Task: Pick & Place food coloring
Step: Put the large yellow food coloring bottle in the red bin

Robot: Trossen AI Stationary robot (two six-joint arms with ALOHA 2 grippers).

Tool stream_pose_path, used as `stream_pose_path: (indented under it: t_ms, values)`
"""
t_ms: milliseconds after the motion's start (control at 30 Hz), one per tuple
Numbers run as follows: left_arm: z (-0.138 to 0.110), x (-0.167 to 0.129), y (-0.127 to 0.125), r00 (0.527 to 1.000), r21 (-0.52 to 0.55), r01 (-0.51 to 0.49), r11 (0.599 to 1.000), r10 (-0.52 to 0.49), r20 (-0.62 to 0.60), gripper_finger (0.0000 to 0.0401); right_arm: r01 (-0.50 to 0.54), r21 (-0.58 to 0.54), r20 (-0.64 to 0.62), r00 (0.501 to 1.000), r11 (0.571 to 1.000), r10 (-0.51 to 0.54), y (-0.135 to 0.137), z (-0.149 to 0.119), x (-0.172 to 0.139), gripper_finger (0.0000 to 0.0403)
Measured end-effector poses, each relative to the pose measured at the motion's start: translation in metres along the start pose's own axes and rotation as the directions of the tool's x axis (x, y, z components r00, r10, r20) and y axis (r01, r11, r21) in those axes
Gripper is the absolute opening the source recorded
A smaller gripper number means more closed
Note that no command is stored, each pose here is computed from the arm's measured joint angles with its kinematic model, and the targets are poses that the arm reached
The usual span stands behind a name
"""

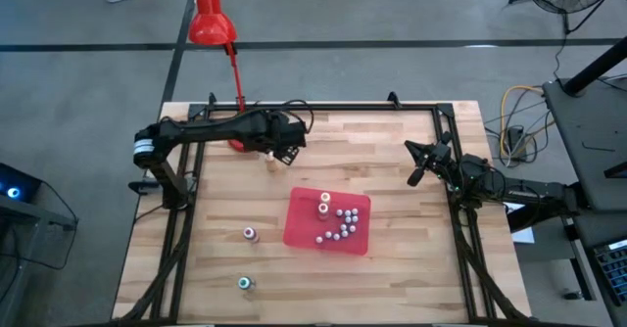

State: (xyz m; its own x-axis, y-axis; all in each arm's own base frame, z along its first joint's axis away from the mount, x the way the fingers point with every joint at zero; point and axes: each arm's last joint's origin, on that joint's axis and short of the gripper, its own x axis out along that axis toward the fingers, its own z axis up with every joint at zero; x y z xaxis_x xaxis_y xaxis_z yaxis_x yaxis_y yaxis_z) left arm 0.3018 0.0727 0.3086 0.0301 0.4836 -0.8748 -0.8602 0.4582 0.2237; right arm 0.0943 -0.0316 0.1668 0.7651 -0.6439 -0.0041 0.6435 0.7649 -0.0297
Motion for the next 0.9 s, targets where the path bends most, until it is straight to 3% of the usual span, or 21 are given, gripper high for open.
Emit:
stream_pose_path:
  t_ms: [400,900]
  values:
    - [-0.018,0.054,-0.003,0.993,-0.017,0.037,0.999,-0.038,-0.115,0.0243,0.0,0.0,0.0,1.0,1.0,0.0,0.0,0.0,0.0,0.0009]
    - [-0.039,0.089,-0.012,0.981,-0.056,0.115,0.992,-0.122,-0.153,0.0243,0.0,0.006,0.0,1.0,1.0,0.0,0.0,0.0,0.0,0.0009]
